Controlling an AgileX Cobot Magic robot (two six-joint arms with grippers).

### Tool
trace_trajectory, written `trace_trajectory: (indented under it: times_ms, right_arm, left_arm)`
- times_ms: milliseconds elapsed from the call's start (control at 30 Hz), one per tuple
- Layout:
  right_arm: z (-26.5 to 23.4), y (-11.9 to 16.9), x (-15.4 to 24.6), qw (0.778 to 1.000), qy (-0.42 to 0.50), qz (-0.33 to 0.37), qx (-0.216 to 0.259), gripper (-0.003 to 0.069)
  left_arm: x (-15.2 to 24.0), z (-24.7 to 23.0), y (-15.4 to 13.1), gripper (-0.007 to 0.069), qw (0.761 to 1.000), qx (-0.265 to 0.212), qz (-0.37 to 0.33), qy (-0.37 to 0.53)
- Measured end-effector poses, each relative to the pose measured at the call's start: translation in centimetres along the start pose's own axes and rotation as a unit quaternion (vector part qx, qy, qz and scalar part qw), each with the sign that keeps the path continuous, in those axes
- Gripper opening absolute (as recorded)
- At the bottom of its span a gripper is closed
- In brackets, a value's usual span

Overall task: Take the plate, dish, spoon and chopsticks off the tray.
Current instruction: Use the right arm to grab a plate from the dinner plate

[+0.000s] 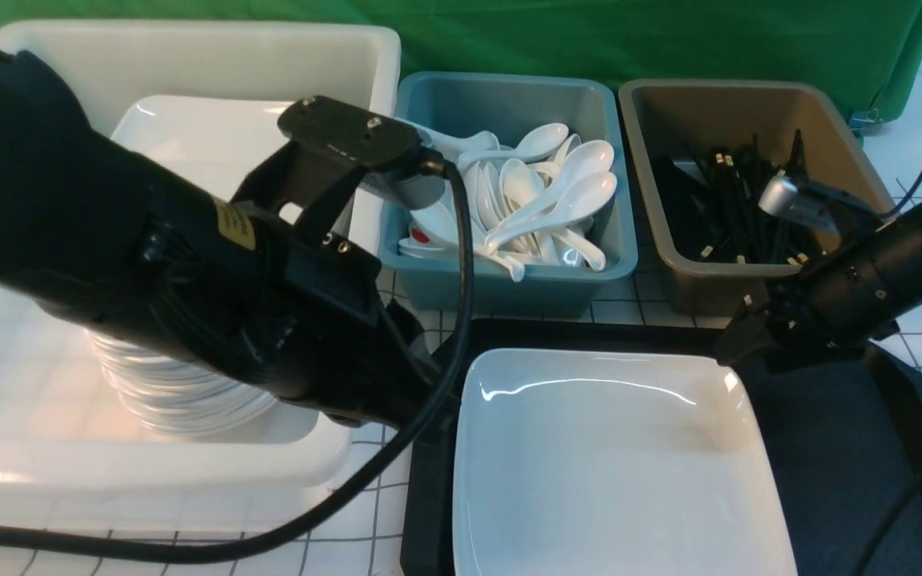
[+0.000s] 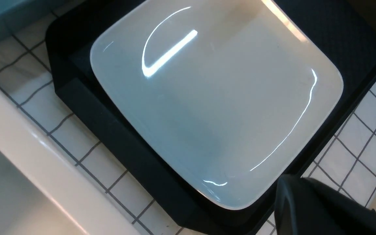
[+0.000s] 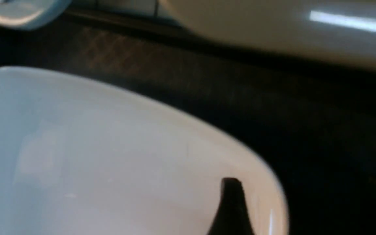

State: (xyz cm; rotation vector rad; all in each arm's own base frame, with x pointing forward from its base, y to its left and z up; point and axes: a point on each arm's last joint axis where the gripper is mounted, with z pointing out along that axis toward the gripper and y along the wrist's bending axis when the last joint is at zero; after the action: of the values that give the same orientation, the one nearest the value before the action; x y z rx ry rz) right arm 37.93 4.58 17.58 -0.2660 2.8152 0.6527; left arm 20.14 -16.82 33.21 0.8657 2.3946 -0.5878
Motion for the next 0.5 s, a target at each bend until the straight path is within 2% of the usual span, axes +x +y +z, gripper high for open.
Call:
trace_trajectory:
  times_ms: [233, 500]
  right_arm:
    - [1.9, -0.8, -0.2, 1.000, 0.023, 0.009, -0.007, 0.0499]
    - [3.1, 1.0, 0.0, 0.999, 0.045, -0.017, -0.015, 0.0496]
  left_arm:
    - [-0.6, 0.0, 0.2, -0.0001, 0.999, -0.009, 0.002, -0.032]
    - [-1.0, -0.1, 0.4, -0.0001, 0.998, -0.021, 0.009, -0.053]
